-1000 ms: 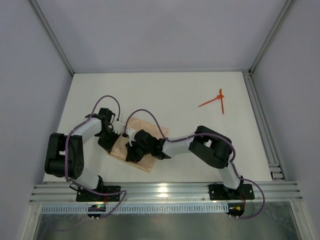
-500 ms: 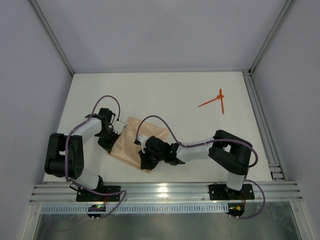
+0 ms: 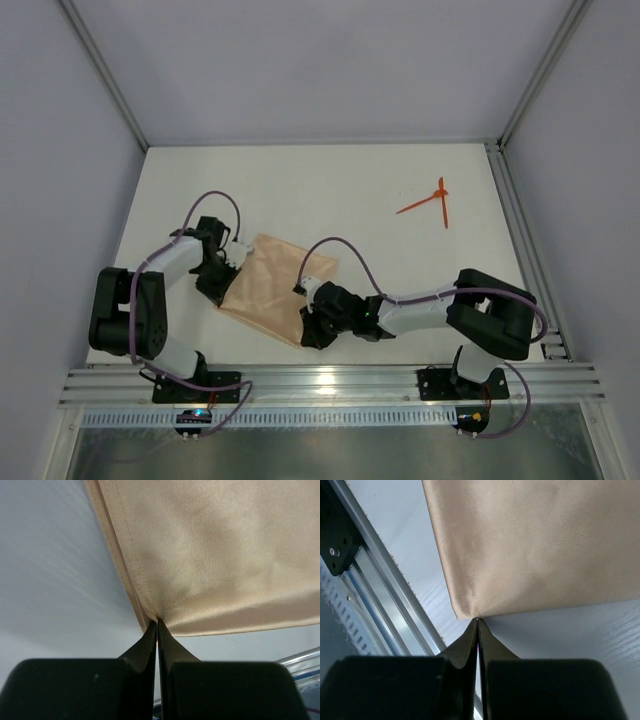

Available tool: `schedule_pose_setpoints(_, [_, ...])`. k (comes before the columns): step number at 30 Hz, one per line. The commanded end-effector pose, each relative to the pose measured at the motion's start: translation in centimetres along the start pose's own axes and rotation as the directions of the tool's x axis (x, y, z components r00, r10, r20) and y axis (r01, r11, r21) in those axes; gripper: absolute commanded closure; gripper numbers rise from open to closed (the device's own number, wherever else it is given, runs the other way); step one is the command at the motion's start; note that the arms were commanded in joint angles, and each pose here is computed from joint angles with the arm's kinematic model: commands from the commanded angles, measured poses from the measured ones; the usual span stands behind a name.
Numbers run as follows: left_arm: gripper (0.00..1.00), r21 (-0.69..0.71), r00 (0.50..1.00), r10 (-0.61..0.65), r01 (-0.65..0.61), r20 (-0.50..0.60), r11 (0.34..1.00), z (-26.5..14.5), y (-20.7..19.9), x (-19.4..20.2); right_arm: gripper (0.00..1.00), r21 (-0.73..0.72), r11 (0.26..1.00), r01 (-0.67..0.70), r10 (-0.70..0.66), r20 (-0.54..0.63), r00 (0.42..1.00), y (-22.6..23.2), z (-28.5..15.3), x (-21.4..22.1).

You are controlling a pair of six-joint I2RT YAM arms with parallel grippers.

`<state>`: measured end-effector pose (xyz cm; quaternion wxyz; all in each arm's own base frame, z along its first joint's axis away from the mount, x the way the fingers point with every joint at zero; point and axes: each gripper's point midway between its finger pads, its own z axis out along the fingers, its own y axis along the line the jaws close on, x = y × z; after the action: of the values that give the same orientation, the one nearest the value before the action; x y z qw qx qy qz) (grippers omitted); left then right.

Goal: Fold the napkin into a case and place the utensils inside
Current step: Smooth out the square-folded napkin at the center of the board, then pick up the top corner of the square folded napkin from the center of the board.

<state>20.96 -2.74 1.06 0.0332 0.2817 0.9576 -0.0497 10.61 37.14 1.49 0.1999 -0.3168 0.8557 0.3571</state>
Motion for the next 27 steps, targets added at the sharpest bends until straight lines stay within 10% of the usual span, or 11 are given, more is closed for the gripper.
schedule_pose_setpoints(1, [1.00, -0.013, 1.000, 0.022, -0.022, 0.012, 1.000, 1.9, 0.5, 0.1, 0.97, 0.155, 0.988, -0.003, 0.034, -0.198, 0.980, -3.6, -2.0, 6.0])
schedule_pose_setpoints(14, [0.54, -0.095, 0.999, -0.020, 0.024, 0.041, 0.995, -3.2, 1.1, -0.3, 0.87, 0.092, 0.995, 0.046, -0.055, 0.101, 0.993, -1.0, -7.4, -9.9])
schedule_pose_setpoints(27, [0.54, -0.057, 0.919, -0.024, 0.050, 0.395, 0.997, -9.8, 3.0, -13.6, 0.70, 0.163, 0.979, -0.121, 0.073, 0.270, 0.960, -11.0, -8.2, -21.4])
